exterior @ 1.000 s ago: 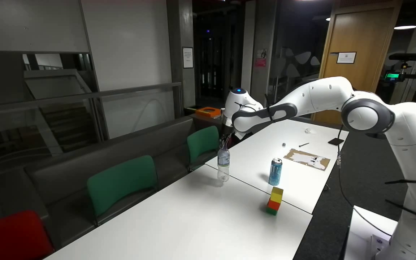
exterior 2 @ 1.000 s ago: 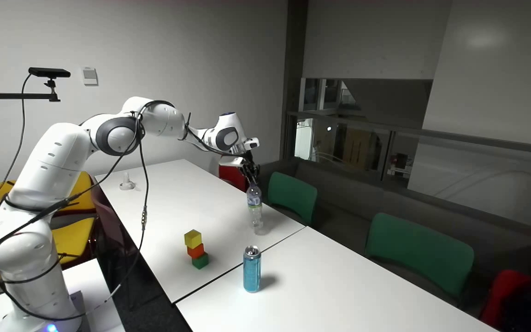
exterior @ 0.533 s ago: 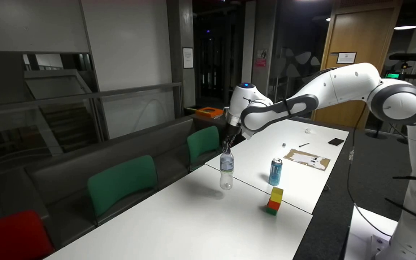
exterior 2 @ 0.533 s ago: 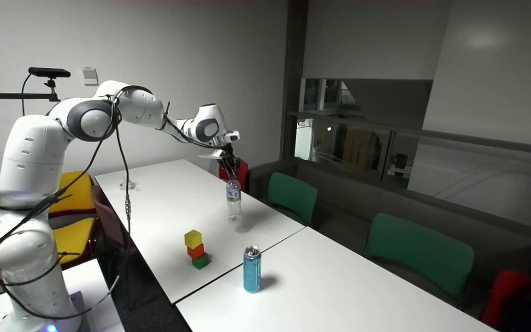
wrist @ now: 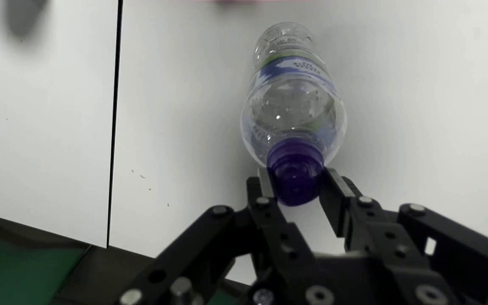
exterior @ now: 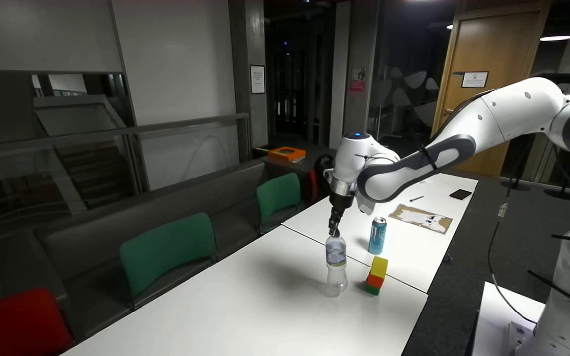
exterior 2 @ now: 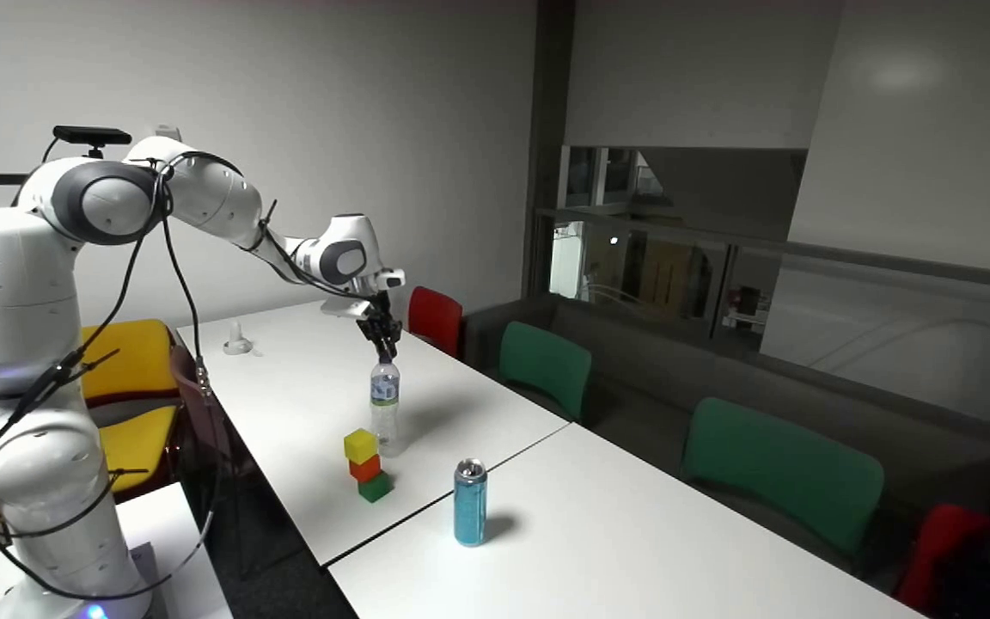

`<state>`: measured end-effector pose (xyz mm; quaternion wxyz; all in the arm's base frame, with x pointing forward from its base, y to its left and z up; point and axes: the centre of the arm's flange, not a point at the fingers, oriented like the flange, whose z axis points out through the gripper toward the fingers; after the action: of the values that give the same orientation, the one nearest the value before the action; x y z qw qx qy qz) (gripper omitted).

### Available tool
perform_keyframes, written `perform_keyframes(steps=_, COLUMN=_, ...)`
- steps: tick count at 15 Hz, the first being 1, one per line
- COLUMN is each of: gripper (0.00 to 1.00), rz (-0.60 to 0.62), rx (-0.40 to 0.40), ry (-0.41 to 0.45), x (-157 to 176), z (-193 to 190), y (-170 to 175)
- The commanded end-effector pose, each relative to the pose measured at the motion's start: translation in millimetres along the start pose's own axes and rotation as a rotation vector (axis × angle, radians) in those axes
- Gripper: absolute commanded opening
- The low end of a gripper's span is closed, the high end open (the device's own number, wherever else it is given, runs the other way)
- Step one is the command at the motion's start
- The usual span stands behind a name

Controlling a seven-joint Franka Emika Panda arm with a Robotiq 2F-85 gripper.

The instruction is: Move the bottle

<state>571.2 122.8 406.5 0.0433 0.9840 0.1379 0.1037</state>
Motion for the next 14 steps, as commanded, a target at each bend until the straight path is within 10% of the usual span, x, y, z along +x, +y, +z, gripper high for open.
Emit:
perform_keyframes(steps=1, gripper=0.09, rz=-0.026, rx=0.035, ry=0.051, x=-56.3, z=-6.0, y=-8.6)
perform_keyframes(steps=14, gripper=0.09, rz=-0.138, rx=0.164, ry=0.148, x=-105.7, z=5.2, y=-27.2)
